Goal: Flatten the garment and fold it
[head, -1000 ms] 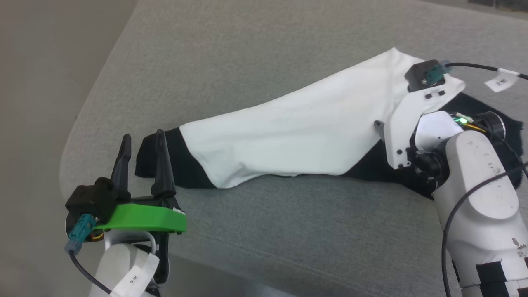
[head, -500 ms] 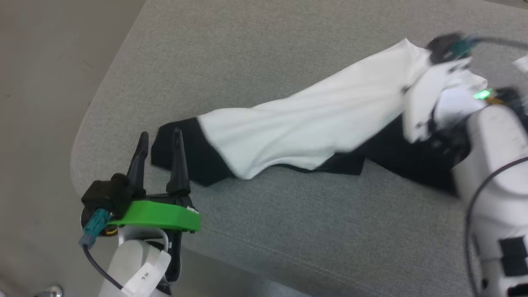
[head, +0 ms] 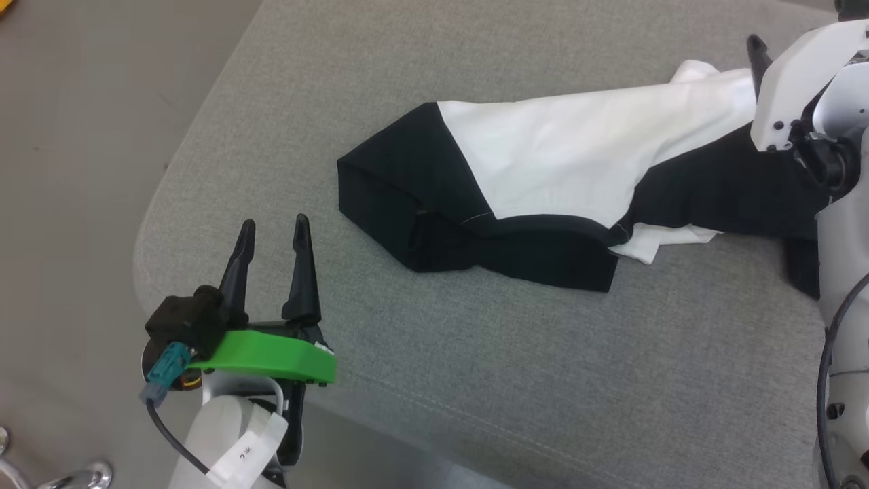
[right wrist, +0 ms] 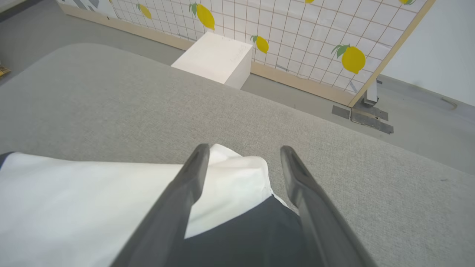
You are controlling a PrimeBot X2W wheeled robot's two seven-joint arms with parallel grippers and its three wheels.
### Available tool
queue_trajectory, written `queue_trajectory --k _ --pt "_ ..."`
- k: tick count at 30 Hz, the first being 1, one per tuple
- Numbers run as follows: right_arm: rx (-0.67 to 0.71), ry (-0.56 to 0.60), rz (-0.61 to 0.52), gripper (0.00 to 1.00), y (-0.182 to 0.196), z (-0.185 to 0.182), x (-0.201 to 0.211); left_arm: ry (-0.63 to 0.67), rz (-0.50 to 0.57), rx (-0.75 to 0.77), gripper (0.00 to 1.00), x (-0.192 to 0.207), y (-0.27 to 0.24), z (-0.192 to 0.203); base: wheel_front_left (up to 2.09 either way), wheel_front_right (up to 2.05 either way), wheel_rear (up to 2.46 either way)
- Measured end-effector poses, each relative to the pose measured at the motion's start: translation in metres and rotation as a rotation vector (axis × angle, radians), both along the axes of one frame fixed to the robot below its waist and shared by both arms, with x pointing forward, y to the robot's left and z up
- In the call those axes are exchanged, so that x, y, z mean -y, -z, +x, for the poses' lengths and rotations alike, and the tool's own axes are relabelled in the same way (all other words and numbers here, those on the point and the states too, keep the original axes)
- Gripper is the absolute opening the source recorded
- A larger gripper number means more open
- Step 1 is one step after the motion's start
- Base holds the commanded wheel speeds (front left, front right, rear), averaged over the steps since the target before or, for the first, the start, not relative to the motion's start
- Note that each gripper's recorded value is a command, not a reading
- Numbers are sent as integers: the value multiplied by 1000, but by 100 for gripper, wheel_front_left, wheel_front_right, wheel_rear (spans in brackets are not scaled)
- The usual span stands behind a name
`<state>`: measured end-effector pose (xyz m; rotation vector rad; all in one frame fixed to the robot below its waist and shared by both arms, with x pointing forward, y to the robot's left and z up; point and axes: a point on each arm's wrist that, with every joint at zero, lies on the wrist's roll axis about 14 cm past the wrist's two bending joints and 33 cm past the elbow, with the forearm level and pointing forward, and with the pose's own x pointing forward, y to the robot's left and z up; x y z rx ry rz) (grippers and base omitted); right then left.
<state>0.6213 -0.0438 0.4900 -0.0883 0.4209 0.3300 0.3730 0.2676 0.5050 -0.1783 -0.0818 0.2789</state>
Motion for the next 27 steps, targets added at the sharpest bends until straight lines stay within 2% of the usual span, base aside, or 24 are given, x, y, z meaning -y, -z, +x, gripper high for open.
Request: queue_trajectory --k 5,9,12,19,23,27 --pt "104 18 135 100 -25 -14 3 -5 -5 19 100 -1 -5 -6 0 0 0" --pt "82 58 196 100 -7 -47 22 10 -15 30 100 4 -7 -8 0 0 0" --pt "41 91 198 100 12 -76 40 26 -23 45 100 10 -11 -7 0 0 0" --pt "-116 138 121 100 55 -131 71 75 -36 68 100 24 -16 -1 0 0 0" --pt "-172 141 15 100 66 -132 84 90 -38 58 100 29 -12 2 0 0 0" --pt "-208 129 -90 100 73 -118 90 97 -42 41 100 31 -6 6 0 0 0"
